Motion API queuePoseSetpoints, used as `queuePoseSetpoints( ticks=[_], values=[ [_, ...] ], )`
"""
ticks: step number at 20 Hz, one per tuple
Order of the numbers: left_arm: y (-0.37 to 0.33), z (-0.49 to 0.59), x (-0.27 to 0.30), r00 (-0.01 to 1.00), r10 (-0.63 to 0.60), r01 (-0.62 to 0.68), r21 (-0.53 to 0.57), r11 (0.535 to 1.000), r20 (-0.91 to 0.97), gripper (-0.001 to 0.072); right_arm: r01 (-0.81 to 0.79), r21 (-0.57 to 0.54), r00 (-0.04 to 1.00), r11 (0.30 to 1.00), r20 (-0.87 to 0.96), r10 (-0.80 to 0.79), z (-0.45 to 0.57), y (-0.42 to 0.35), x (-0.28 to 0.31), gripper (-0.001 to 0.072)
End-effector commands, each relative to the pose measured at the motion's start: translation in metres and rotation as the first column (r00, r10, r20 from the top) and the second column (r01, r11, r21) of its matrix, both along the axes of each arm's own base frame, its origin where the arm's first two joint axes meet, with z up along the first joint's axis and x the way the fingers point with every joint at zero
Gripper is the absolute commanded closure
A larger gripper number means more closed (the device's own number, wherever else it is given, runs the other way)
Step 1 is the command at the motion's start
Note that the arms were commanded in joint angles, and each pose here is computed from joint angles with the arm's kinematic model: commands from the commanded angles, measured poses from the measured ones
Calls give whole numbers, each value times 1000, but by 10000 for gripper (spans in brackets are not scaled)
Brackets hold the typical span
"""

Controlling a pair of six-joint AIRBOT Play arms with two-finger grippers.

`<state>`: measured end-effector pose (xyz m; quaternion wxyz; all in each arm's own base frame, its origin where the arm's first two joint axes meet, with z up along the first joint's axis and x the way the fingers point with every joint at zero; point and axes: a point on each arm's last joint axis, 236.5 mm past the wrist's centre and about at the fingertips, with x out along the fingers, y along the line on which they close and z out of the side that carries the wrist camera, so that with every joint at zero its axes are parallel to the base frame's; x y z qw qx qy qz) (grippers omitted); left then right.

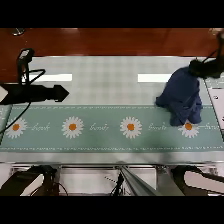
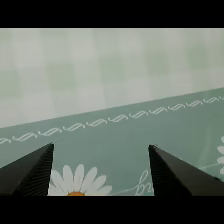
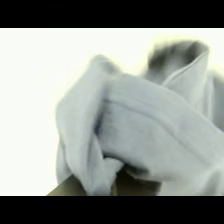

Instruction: Fold the shirts.

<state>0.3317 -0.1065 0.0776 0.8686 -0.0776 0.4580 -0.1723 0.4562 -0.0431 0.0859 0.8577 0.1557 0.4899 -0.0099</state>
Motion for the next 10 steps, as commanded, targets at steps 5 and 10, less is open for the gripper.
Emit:
queuePoseSetpoints(
  ticks=[5, 10],
  values=[
    [-22, -6, -83, 999, -43, 43, -144, 989, 7, 6, -134, -154, 757, 979, 622, 202, 296, 77, -46, 682],
    [-32, -17, -87, 999, -29, 24, -212, 977, -21, 5, -232, -210, 553, 950, 775, 306, 389, 131, -115, 681]
  ],
)
